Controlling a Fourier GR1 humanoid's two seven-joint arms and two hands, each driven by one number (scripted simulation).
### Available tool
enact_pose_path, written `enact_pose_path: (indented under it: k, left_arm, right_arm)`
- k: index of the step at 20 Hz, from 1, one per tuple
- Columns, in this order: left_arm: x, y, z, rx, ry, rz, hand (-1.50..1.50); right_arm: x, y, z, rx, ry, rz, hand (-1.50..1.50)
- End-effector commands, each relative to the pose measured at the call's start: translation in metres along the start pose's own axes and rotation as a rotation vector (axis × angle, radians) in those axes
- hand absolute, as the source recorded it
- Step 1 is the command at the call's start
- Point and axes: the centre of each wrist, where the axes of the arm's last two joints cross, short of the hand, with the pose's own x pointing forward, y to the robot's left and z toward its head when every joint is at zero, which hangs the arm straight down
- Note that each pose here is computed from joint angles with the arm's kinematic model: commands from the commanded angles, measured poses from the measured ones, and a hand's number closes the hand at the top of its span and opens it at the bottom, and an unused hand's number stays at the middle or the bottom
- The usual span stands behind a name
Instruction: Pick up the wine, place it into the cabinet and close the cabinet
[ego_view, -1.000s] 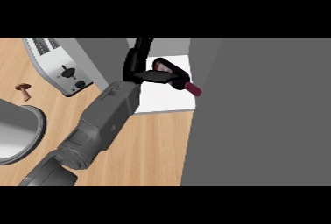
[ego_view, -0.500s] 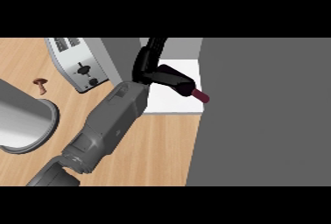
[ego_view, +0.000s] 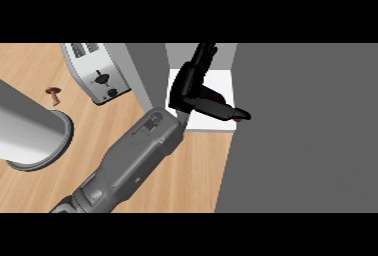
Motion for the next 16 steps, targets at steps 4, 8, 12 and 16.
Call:
enact_pose_path:
  k: [4, 8, 12, 16]
  left_arm:
    - [0.026, -0.048, 0.056, 0.044, -0.006, 0.064, -1.50]
    - [0.029, -0.064, 0.091, 0.084, -0.018, 0.105, -1.50]
    - [0.037, -0.068, 0.117, 0.123, -0.041, 0.125, -1.50]
    - [0.051, -0.081, 0.146, 0.162, -0.010, 0.182, 1.50]
  right_arm:
    - [0.006, 0.013, 0.003, 0.004, -0.016, 0.011, -1.50]
    - [0.004, 0.009, -0.001, 0.016, -0.055, 0.005, -1.50]
    - [0.013, 0.010, -0.003, 0.012, -0.048, 0.000, -1.50]
    - [0.023, 0.002, 0.009, 0.010, -0.033, 0.027, -1.50]
